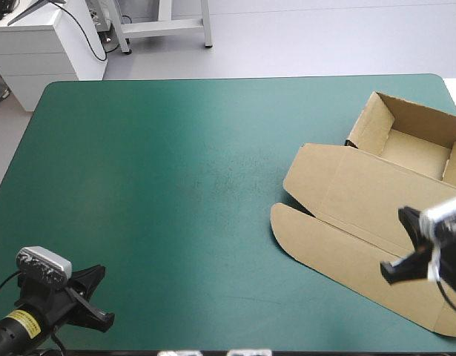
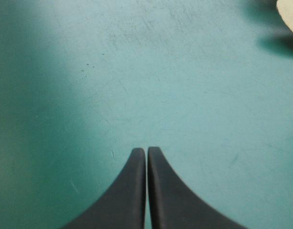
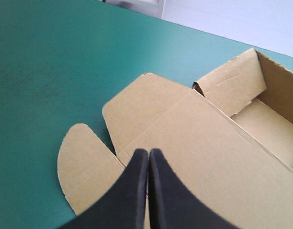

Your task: Fold the box

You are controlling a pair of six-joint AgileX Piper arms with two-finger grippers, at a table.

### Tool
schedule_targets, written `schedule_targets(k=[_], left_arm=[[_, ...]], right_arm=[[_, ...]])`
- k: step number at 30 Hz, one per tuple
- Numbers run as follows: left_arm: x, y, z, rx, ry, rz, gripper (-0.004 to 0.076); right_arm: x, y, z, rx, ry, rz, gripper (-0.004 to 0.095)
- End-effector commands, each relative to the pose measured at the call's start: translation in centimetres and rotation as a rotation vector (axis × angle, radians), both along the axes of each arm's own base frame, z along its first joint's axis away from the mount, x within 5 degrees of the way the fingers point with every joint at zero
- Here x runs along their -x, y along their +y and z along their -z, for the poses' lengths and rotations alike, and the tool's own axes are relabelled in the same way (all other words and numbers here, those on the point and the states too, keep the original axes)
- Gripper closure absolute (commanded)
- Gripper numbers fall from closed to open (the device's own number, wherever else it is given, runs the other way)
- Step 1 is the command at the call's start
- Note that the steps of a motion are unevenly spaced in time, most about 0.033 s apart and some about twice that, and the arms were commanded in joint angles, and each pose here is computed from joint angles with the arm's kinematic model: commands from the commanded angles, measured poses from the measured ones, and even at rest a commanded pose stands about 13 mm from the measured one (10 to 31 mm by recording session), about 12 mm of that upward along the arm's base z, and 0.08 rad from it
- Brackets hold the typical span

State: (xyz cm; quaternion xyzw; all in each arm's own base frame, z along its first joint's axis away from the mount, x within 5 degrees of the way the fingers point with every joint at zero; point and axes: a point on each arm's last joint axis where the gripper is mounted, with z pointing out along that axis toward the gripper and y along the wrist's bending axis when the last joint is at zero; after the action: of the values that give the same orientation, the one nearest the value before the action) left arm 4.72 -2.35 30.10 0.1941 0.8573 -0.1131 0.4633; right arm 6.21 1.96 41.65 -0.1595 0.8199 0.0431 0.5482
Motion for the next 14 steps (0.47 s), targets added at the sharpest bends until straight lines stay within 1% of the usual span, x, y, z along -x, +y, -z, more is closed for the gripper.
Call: schedule_targets(k=[1,3,6,7,8,11,14], left_arm=[[0.6,0.1,-1.4,0.064,-0.107,0.021,0.0731],[1.2,0.4,-1.5,0.078,-0.136,0.021,0.0731],[2.1,0.8,-1.1,0.098,-0.173,0.022,0.0731],[2.4,1.0,-0.8,0.104,-0.182,0.022,0.0731],[2.6,1.0,-0.5,0.108,-0.184,0.023,0.0731],[3.0,1.1,0.6,0.125,-0.175,0.031,0.0731],[3.5,1.1,0.8,0.14,-0.209,0.06,0.0731]], right_arm=[[3.8,-1.2,2.3,-0.015,-0.2,0.063,0.0929],[5.7,-1.7,4.4,-0.026,-0.238,0.094,0.0929],[8.2,-2.4,6.7,-0.089,-0.296,0.135,0.0929],[8.9,-2.6,7.4,-0.092,-0.311,0.144,0.0929],[9.5,-2.8,7.8,-0.091,-0.322,0.154,0.0929],[9.1,-2.8,8.5,-0.052,-0.245,0.164,0.0929],[9.2,-2.7,8.4,-0.059,-0.267,0.152,0.0929]])
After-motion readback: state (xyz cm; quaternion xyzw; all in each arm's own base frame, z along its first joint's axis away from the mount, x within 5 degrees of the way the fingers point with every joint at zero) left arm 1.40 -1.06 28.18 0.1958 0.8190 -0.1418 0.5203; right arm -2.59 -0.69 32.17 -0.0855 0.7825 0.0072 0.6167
